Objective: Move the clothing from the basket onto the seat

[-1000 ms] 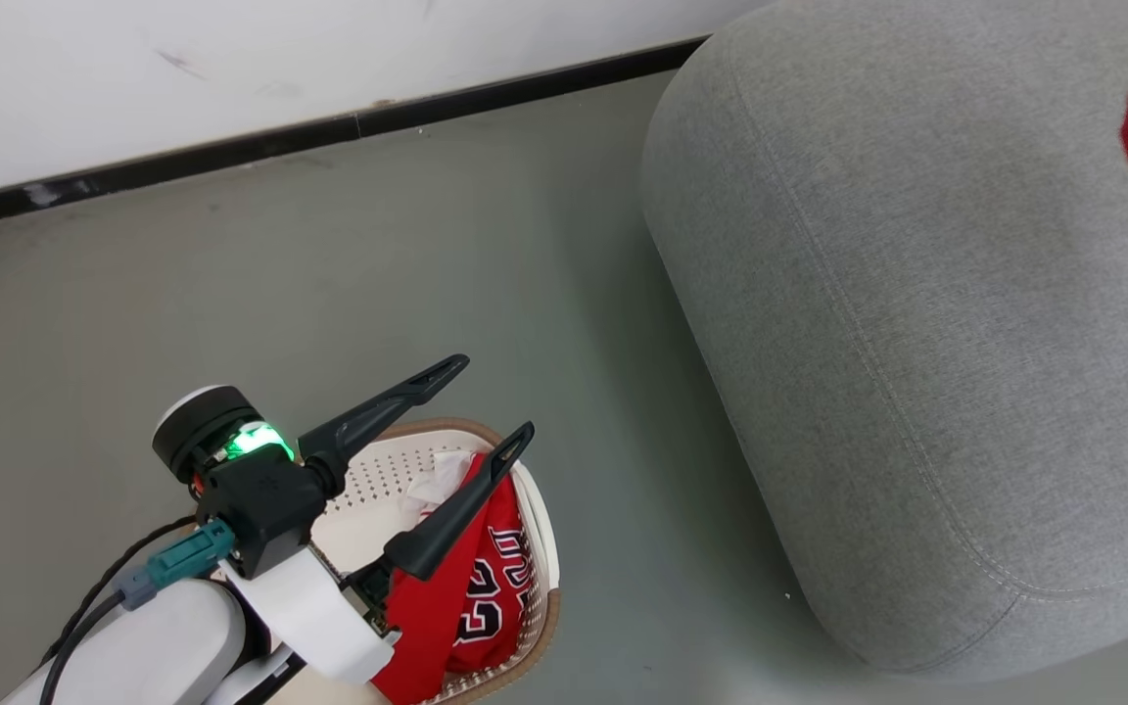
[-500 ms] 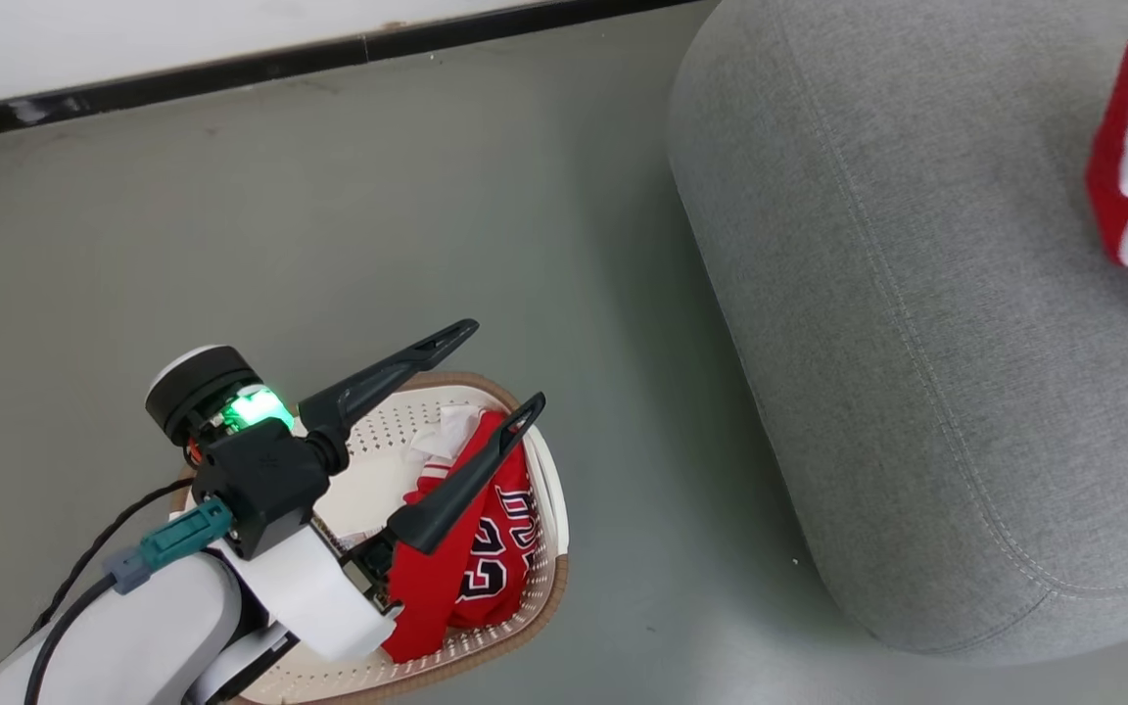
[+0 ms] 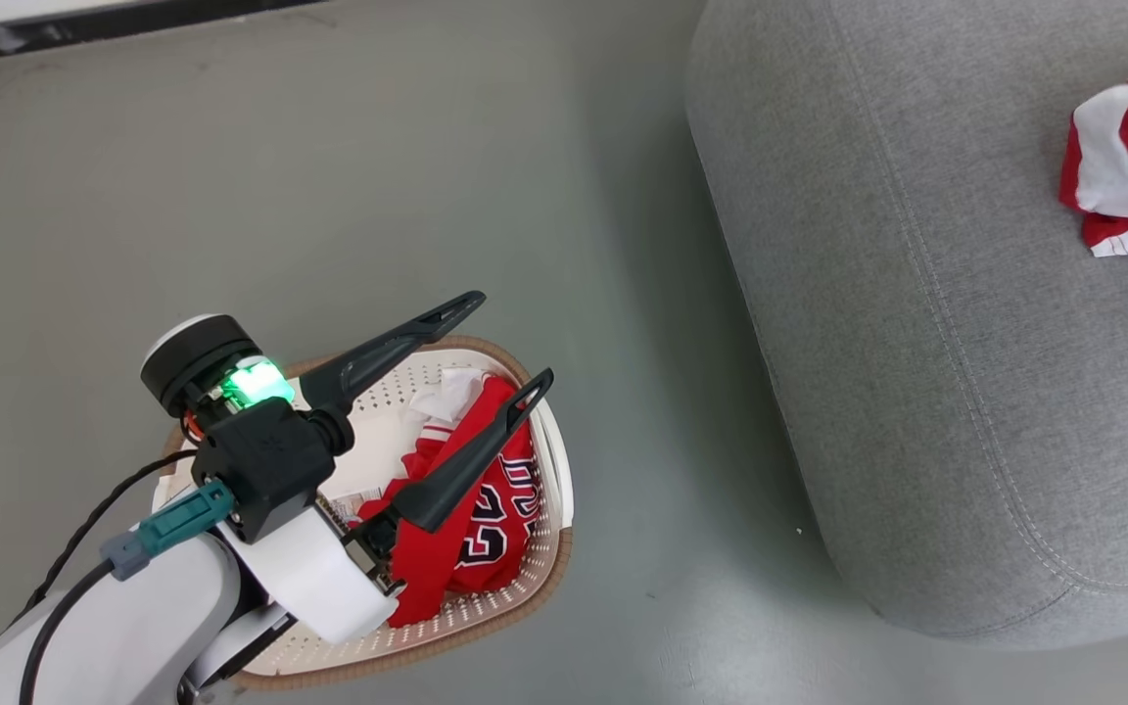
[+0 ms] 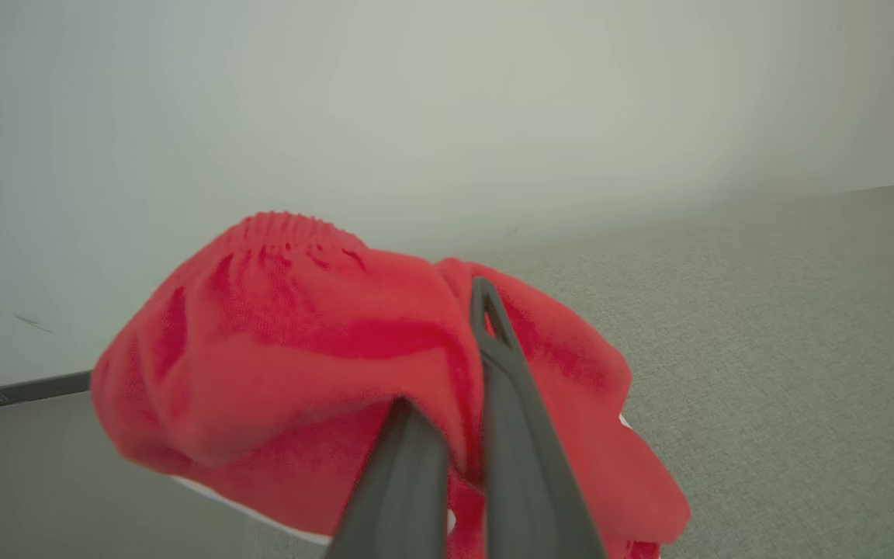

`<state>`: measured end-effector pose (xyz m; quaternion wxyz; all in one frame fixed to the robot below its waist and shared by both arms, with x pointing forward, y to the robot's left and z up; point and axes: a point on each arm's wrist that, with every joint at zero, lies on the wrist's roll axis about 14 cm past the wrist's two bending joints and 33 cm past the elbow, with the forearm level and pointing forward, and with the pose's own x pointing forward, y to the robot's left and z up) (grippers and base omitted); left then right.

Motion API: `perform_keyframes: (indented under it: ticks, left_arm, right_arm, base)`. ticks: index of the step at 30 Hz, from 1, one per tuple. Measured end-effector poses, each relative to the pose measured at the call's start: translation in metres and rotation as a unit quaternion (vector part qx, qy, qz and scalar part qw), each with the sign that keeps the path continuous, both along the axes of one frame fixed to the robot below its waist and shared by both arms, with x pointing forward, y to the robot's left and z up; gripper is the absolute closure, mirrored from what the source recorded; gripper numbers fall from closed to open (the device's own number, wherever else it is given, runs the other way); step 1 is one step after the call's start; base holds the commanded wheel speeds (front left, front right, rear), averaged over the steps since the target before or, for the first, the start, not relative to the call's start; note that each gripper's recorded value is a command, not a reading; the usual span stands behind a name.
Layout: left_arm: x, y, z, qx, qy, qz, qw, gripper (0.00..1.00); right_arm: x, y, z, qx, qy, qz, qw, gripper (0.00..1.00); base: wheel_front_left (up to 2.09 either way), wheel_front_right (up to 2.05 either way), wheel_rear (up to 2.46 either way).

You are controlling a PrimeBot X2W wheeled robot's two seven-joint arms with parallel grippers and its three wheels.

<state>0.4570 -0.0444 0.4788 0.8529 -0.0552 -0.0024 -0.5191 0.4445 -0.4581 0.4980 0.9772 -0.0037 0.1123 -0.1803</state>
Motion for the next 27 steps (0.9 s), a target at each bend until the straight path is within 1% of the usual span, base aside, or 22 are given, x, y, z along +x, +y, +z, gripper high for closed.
perform_keyframes:
  ticks: [7, 8, 11, 14, 18, 23, 27]
  left_arm:
    - [0.006, -0.001, -0.007, -0.003, 0.004, 0.0, 1.0, 0.0]
    - [0.006, -0.001, -0.007, -0.003, 0.004, 0.0, 1.0, 0.0]
    - [0.007, -0.003, -0.01, -0.003, 0.005, -0.001, 1.0, 0.0]
    - [0.009, -0.005, -0.01, -0.006, 0.004, -0.006, 1.0, 0.0]
    - [0.009, -0.006, -0.014, -0.005, 0.004, -0.01, 1.0, 0.0]
    - [0.005, -0.01, -0.016, -0.003, 0.005, -0.017, 1.0, 0.0]
    - [0.003, -0.01, -0.016, 0.001, 0.005, -0.018, 1.0, 0.0]
  right_arm:
    - [-0.017, -0.004, -0.038, 0.017, 0.044, -0.026, 0.999, 1.0]
    - [-0.017, -0.004, -0.038, 0.017, 0.044, -0.026, 0.999, 1.0]
    - [-0.021, 0.0, -0.054, 0.027, 0.058, -0.029, 0.998, 1.0]
    - [-0.031, -0.003, -0.067, 0.033, 0.074, -0.044, 0.996, 1.0]
    - [-0.04, -0.011, -0.075, 0.037, 0.083, -0.067, 0.994, 1.0]
    - [-0.041, -0.007, -0.081, 0.047, 0.085, -0.071, 0.993, 1.0]
    - [-0.044, -0.009, -0.082, 0.043, 0.087, -0.076, 0.992, 1.0]
  base:
    - [0.0, 0.0, 0.0]
    - [0.0, 0.0, 0.0]
    - [0.0, 0.0, 0.0]
    - [0.0, 0.0, 0.0]
    - [0.0, 0.0, 0.0]
    - [0.0, 0.0, 0.0]
    - [0.0, 0.0, 0.0]
